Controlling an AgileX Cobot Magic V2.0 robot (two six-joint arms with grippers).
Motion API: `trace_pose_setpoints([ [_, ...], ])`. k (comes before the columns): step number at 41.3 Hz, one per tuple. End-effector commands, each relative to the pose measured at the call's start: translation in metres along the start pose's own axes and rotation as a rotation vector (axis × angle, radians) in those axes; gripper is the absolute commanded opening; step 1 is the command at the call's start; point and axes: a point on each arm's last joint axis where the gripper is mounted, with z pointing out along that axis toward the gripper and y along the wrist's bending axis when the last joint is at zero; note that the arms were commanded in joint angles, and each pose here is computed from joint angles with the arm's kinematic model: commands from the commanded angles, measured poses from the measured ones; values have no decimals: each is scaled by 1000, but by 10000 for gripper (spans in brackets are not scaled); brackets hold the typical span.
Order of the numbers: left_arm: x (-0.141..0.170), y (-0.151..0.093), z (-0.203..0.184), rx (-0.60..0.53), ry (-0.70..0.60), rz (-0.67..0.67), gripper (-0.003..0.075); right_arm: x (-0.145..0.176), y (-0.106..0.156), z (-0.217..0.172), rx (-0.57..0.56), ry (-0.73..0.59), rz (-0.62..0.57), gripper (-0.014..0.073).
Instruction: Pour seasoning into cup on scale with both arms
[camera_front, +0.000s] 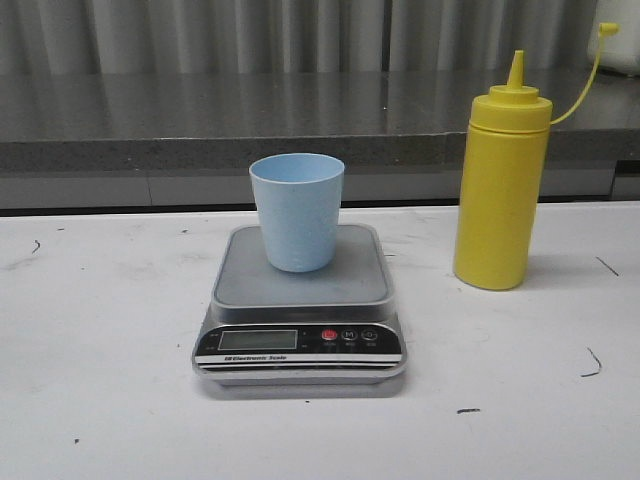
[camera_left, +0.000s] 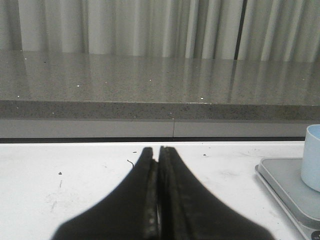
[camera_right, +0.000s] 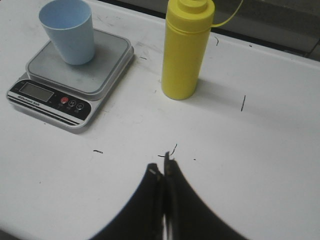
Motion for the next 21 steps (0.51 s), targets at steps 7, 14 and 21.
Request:
trace_pose_setpoints([
  [7,0,1,-1,-3,-69,-12,-20,26,-9,3,150,-375,5,-117],
  [14,0,1,-1,-3,-69,-12,-20,68,-11,20,221,-543,14,-117],
  [21,0,1,-1,-3,-69,-12,-20,94,-13,33,261,-608,26,-117],
])
